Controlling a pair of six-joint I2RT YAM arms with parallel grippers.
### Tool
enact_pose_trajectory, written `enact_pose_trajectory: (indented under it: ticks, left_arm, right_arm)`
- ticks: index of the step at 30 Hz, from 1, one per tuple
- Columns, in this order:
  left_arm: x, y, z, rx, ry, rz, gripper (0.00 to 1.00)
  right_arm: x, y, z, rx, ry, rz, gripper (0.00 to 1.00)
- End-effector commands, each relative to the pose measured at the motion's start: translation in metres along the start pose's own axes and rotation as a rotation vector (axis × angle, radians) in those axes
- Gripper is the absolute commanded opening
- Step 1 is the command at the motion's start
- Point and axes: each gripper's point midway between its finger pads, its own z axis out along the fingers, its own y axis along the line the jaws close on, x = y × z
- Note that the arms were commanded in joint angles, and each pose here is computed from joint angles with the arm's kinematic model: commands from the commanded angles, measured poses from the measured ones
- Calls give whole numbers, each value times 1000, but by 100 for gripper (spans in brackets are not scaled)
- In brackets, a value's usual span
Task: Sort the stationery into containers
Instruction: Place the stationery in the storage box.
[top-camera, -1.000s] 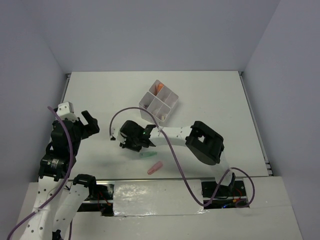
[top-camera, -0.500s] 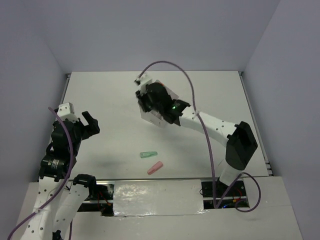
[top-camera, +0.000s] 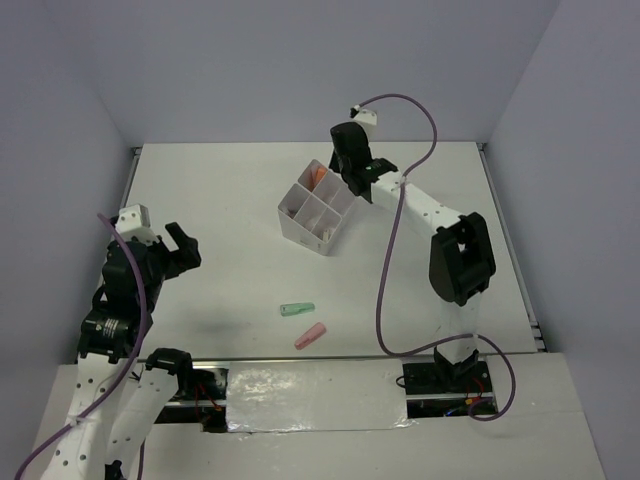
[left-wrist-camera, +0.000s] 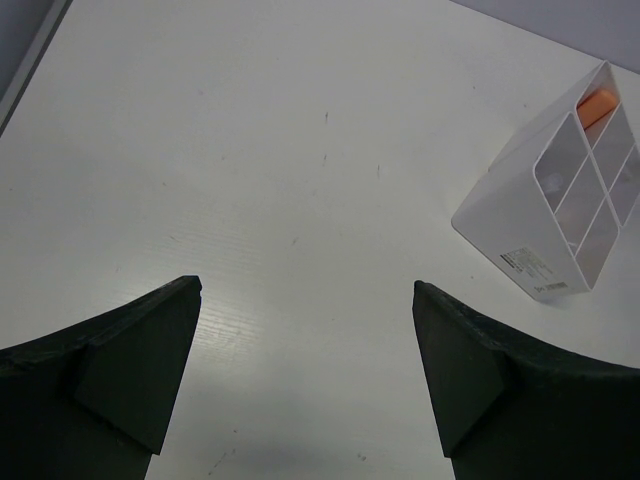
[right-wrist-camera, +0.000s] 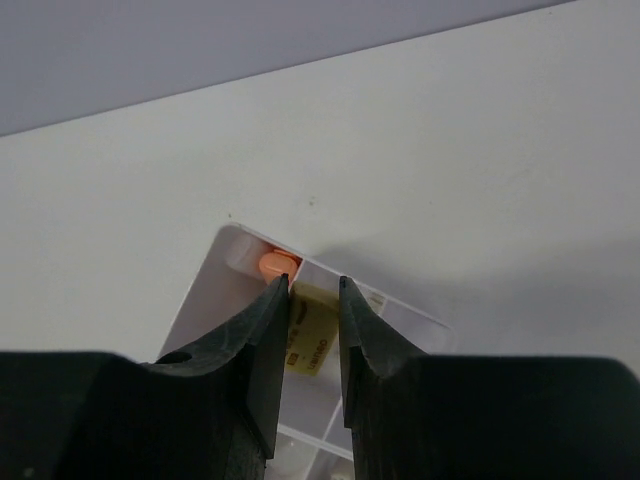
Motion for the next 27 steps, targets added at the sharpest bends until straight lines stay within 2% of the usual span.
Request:
enact_pose_trajectory:
  ticks: [1,10,16,19,20,23,26,27]
  left_arm:
    - [-7,-5,3,27,-23,21,99]
    - [-8,-7,1,39,-32,20,99]
    - [-8,-7,1,42,-32,22,99]
    - [-8,-9,1,55,-34,25,99]
    - [-8,-9,1,55,-33,25,99]
    - [-8,-9,1,53,-30,26,99]
    - [-9,-9,0,53,-36,25,99]
    - [-8,-9,1,53,-35,25,99]
  right_arm:
    - [-10,9,8,14,-9,68,0]
    - [24,5,10,11,28,92,4]
    - [43,9,17,7,69,70,11]
    - [48,11,19,-12,77,64,17]
    - [49,11,20,-12,80,66,26]
    - [51,14,20,-24,84,55,37]
    - [53,16,20,-30,91,43,40]
    - [53,15,20,-27,91,36,44]
